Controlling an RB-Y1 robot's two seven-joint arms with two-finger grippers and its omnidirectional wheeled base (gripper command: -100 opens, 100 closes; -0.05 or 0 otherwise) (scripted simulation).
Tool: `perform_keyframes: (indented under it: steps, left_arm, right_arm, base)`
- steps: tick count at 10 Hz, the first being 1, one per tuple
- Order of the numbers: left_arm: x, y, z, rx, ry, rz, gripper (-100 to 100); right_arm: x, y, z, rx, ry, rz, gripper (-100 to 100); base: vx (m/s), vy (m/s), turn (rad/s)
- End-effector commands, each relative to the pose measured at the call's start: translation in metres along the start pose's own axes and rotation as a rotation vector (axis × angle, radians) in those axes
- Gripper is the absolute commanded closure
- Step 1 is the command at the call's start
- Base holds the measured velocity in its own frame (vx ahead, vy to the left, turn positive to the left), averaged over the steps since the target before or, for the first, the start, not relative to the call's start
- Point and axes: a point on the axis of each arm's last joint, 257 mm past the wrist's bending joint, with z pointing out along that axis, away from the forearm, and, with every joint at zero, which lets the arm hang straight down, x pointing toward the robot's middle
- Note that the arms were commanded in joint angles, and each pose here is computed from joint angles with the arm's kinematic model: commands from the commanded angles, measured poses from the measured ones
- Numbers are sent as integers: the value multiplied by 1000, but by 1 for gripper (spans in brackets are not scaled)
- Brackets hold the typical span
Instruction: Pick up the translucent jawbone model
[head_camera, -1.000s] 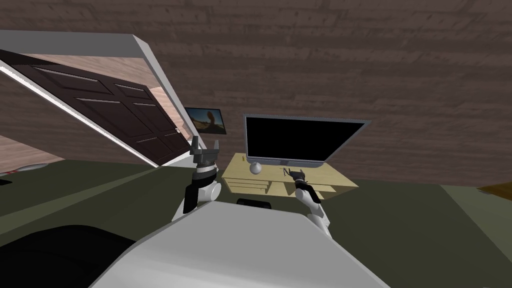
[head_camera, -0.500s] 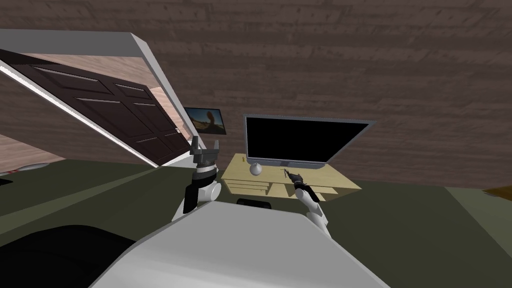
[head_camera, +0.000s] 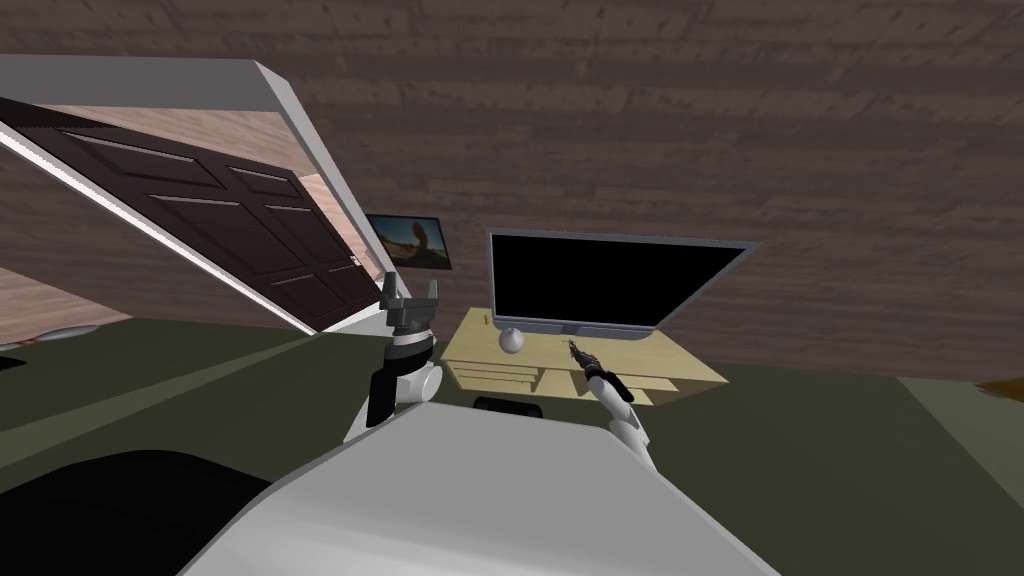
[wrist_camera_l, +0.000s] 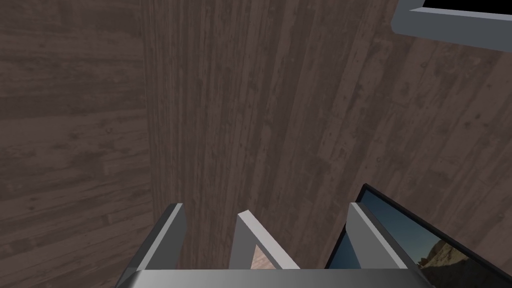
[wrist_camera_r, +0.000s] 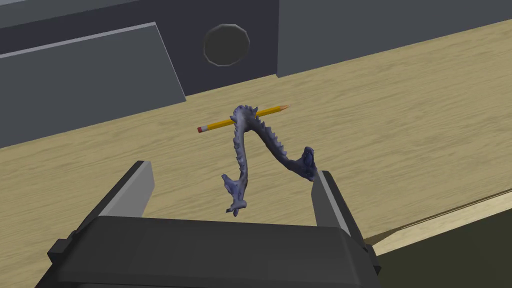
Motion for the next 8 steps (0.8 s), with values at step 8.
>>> perform_keyframes:
  steps: [8]
  left_arm:
    - [0,0,0,0,0,0,0]
  right_arm:
    - [-97,-21,5,31,-275,338,-100]
  base:
    - [49,-43,17]
